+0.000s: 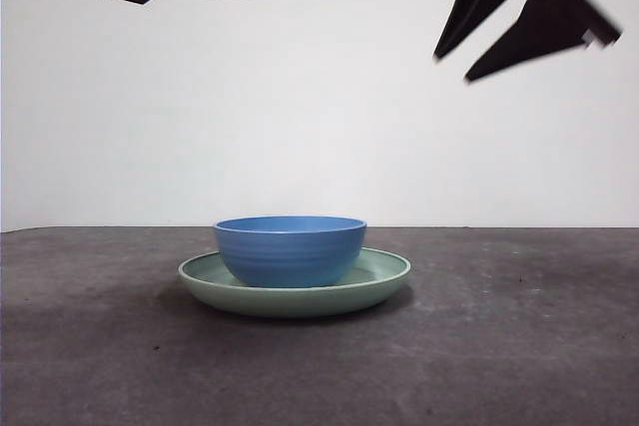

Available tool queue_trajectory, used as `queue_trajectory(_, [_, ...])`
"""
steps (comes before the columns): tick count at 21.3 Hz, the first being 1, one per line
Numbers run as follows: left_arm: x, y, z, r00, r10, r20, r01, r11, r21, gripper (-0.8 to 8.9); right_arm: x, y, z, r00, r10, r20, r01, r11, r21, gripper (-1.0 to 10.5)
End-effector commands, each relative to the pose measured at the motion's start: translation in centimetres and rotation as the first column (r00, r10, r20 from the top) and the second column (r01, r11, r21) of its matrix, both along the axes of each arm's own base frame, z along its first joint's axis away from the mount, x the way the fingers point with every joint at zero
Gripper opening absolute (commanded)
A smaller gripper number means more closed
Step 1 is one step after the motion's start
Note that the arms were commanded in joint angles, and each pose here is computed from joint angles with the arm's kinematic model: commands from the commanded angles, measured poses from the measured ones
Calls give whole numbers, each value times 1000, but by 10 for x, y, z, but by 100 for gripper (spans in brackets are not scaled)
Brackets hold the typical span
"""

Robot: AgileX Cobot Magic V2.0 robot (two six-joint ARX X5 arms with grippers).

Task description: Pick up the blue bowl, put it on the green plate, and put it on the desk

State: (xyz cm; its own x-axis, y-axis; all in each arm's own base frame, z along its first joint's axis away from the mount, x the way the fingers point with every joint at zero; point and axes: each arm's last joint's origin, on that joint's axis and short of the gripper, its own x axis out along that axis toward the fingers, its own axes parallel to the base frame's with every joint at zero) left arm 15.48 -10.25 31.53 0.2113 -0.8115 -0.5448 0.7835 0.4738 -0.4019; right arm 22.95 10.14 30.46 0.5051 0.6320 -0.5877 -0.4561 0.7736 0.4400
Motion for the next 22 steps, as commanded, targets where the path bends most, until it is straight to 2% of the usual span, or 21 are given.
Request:
queue_trajectory(1, [1, -2, 2, 1000, -10, 5, 10, 1000, -7, 316, -17, -2, 13, 997, 69, 28, -69, 997, -23, 188])
queue_trajectory(5, [1, -2, 2, 1000, -10, 5, 10, 1000, -7, 316, -45, -7, 21, 993, 121, 3, -120, 991, -53, 188])
queue_trajectory(11, [1, -2, 2, 1000, -10, 4, 10, 1000, -7, 315, -76, -10, 22, 973, 223, -56, -228, 967, -115, 188])
queue_trajectory(16, [1, -2, 2, 1000, -10, 3, 10, 1000, -7, 312, -83, -4, 24, 962, 270, -36, -272, 956, -112, 188])
queue_trajectory(22, [1, -2, 2, 1000, -10, 3, 10, 1000, -6, 312, -83, -3, 25, 961, 276, -23, -277, 955, -109, 188])
